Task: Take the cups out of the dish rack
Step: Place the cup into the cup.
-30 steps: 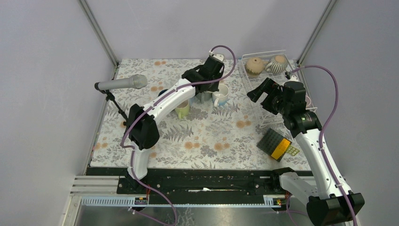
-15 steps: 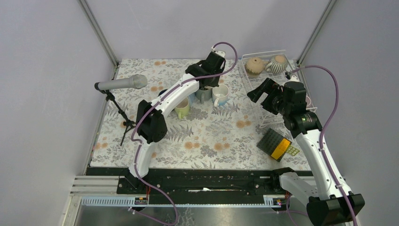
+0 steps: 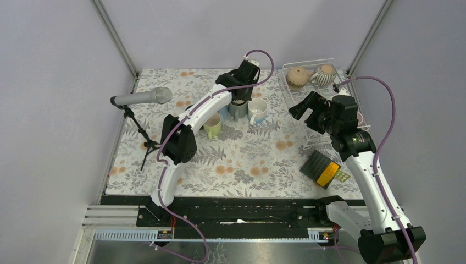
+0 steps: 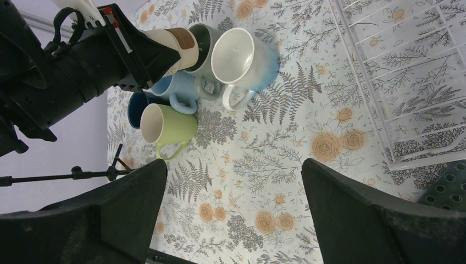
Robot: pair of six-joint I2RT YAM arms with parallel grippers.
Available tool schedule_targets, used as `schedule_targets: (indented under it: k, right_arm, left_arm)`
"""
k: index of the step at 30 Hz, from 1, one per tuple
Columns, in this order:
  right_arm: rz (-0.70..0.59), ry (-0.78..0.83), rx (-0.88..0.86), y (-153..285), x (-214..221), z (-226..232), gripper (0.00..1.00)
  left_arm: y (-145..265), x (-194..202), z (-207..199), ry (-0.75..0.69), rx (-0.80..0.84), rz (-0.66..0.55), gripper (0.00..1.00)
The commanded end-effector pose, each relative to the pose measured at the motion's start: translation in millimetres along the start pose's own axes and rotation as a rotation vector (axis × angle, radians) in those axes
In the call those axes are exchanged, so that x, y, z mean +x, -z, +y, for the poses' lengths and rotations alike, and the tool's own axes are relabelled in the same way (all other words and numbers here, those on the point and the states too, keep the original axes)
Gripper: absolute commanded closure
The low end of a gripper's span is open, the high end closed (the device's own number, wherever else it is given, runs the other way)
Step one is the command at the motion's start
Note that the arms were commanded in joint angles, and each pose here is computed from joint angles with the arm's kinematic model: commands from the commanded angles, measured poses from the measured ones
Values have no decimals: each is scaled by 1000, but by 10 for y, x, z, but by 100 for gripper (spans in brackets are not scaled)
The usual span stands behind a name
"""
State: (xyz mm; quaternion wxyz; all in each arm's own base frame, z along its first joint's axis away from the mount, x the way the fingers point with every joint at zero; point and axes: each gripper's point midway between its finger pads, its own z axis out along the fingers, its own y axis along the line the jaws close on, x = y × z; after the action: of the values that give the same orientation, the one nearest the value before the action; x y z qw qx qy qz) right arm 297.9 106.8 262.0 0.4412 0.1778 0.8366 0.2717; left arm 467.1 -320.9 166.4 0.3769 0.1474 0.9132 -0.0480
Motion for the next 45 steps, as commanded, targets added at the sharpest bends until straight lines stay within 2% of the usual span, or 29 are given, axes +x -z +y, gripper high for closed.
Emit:
schedule_targets:
  k: [1,8,15,32,45]
  right_arm:
    - [-26,21,-28,55,-97,107,0]
    - [-24,22,-25,49,-89,95,0]
    - [-18,22,-21,37,-70,80,0]
    - [-12,18,-16,28,-37,51,0]
    - [-6,19,-15,18,-23,45,0]
  left_arm:
    - [-8,-179,25,1,2,-49,100]
    - [-148,-132,50,8,7,-29,100]
    - [-239,-104,71,15,10,-18,89]
    - [-411,-34,36,12,34,-4,78]
    - [-425,-56,36,14,45,-10,75]
